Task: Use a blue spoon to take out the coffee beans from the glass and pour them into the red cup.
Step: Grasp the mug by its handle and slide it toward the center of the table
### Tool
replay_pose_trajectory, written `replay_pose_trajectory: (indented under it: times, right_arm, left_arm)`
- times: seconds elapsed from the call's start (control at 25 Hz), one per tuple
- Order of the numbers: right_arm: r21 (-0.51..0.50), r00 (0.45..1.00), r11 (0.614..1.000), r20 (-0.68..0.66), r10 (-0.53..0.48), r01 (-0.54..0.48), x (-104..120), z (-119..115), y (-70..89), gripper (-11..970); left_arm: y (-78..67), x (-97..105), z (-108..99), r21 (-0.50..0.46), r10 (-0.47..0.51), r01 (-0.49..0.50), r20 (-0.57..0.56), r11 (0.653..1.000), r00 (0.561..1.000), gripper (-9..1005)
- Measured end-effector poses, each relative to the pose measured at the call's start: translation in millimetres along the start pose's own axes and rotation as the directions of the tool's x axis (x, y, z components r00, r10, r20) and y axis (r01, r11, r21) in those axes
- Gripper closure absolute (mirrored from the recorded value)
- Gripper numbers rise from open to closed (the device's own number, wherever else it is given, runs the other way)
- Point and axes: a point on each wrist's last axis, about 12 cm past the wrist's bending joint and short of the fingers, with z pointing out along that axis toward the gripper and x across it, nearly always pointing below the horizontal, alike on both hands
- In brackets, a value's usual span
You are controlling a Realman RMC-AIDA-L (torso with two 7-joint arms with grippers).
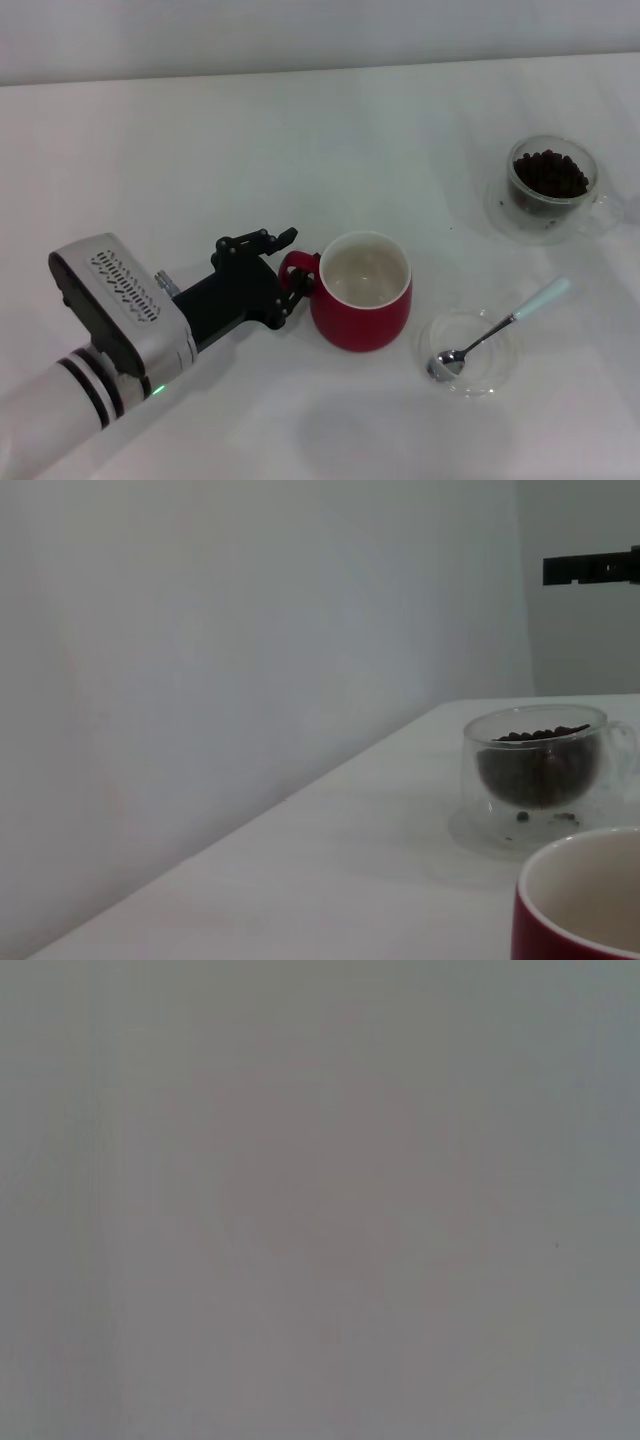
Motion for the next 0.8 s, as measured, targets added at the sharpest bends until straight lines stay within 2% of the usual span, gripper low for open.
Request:
replay_pose_trajectory:
  times: [0.32, 0.8]
  right_arm:
    - [-0.001, 1.000, 1.000, 0.001, 0.000, 0.000, 0, 0, 0.0, 91]
    - [-0.004, 1.000, 1.000, 0.008, 0.002, -0.002, -1, 0, 0.4, 91]
  left_arm:
    - [-6.9, 6, -12, -0.028, 0.070, -0.070, 0.021, 0.997, 0.997, 629]
    - [-8.8, 15, -22, -0.050, 0.057, -0.057, -0.001, 0.997, 0.998, 622]
